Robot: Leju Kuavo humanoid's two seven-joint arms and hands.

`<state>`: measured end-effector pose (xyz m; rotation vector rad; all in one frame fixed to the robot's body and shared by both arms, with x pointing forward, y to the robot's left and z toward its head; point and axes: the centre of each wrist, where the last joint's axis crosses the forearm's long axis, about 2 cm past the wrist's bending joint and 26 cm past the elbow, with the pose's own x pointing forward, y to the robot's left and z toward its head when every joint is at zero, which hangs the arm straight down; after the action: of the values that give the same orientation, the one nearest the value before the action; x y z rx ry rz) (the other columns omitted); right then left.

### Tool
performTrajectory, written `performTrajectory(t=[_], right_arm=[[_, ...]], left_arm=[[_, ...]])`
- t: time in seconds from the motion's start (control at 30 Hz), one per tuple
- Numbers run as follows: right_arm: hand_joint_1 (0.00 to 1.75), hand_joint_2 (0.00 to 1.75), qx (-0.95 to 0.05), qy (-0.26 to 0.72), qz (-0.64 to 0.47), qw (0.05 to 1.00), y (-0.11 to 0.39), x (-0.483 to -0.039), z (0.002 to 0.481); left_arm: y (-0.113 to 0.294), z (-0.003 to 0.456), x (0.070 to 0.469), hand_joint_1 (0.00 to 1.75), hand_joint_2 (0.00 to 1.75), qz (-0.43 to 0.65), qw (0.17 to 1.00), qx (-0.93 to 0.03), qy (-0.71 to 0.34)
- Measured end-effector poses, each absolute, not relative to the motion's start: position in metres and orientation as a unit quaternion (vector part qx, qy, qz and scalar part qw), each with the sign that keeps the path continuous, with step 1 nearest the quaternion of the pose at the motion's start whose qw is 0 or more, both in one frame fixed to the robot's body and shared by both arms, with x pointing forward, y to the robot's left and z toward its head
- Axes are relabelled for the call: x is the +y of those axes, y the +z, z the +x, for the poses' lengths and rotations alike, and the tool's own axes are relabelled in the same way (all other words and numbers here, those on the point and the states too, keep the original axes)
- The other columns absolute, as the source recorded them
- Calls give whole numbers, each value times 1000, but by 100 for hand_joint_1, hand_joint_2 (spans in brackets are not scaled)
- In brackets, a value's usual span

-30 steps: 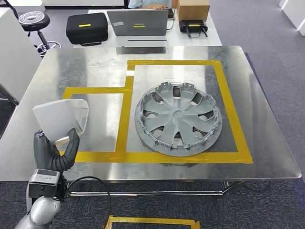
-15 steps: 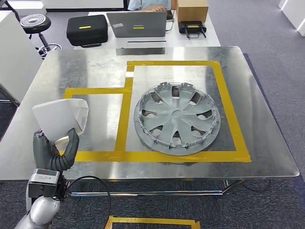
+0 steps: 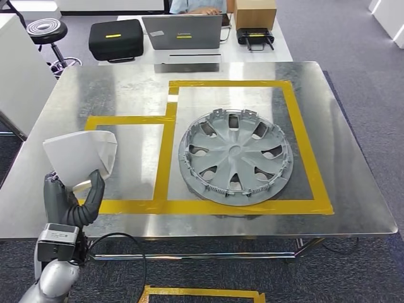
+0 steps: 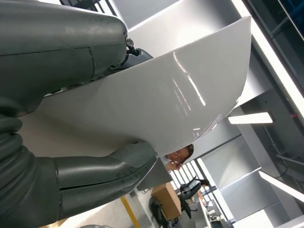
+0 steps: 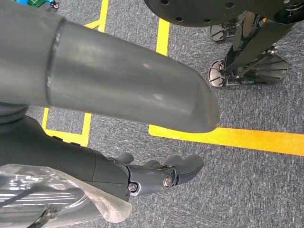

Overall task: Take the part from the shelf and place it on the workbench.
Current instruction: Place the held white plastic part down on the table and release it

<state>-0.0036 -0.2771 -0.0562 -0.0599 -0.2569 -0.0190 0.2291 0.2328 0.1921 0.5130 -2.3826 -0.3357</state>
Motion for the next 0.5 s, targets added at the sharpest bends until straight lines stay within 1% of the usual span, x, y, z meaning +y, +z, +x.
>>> performTrajectory(t=[0.5], right_arm=[[0, 0, -128, -9, -30, 991, -56, -277, -4]], left_arm=[[192, 229, 233, 175, 175, 197, 334, -913, -129]])
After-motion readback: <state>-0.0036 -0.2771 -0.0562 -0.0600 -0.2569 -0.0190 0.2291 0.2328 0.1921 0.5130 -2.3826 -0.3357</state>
